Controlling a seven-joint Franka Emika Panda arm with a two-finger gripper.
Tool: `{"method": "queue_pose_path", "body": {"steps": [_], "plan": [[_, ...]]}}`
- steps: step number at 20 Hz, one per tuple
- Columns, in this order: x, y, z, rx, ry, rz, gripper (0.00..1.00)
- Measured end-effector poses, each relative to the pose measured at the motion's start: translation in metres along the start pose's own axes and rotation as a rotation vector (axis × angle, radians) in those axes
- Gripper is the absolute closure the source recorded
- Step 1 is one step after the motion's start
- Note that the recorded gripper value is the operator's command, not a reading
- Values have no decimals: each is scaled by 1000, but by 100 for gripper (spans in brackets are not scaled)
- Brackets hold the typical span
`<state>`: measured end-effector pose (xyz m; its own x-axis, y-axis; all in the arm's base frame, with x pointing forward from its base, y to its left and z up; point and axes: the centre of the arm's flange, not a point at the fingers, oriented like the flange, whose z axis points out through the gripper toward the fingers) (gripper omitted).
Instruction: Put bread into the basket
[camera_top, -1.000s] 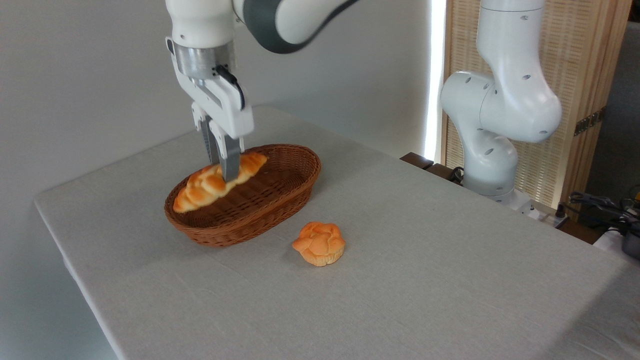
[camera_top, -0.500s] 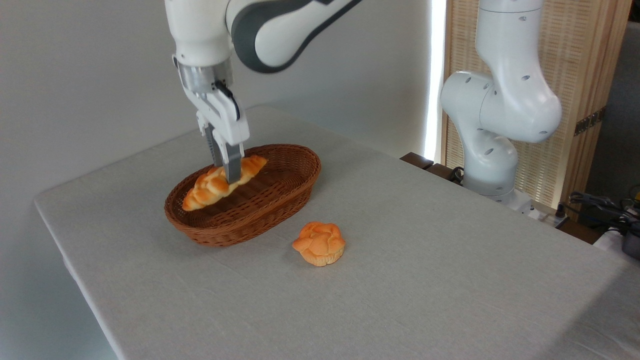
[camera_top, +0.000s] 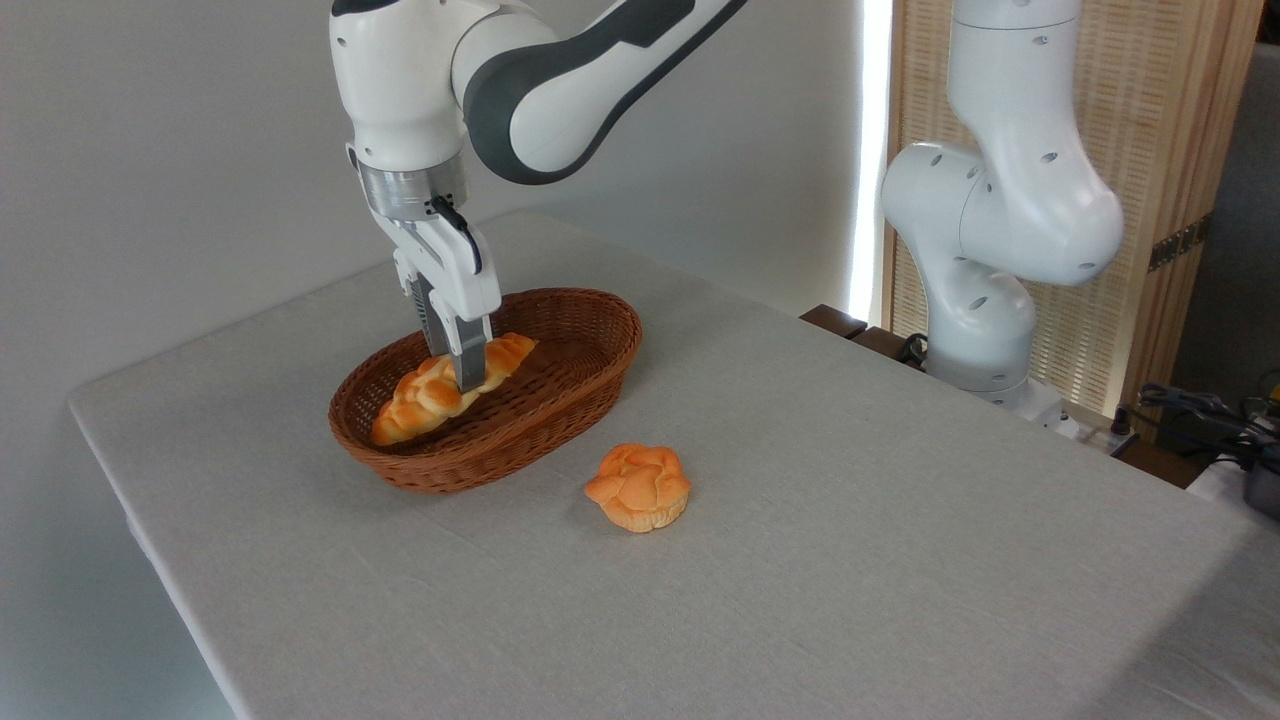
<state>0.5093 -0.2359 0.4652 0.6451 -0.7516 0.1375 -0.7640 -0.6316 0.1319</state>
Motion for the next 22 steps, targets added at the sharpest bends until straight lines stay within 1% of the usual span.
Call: {"method": "queue_pose_path", "body": {"steps": [16, 18, 20, 22], "plan": [[-1, -2, -2, 3, 3, -3, 0], [0, -4, -7, 10, 14, -7, 0], [3, -10, -19, 24, 39, -12, 0], [4, -20, -40, 43, 71, -26, 0]]}}
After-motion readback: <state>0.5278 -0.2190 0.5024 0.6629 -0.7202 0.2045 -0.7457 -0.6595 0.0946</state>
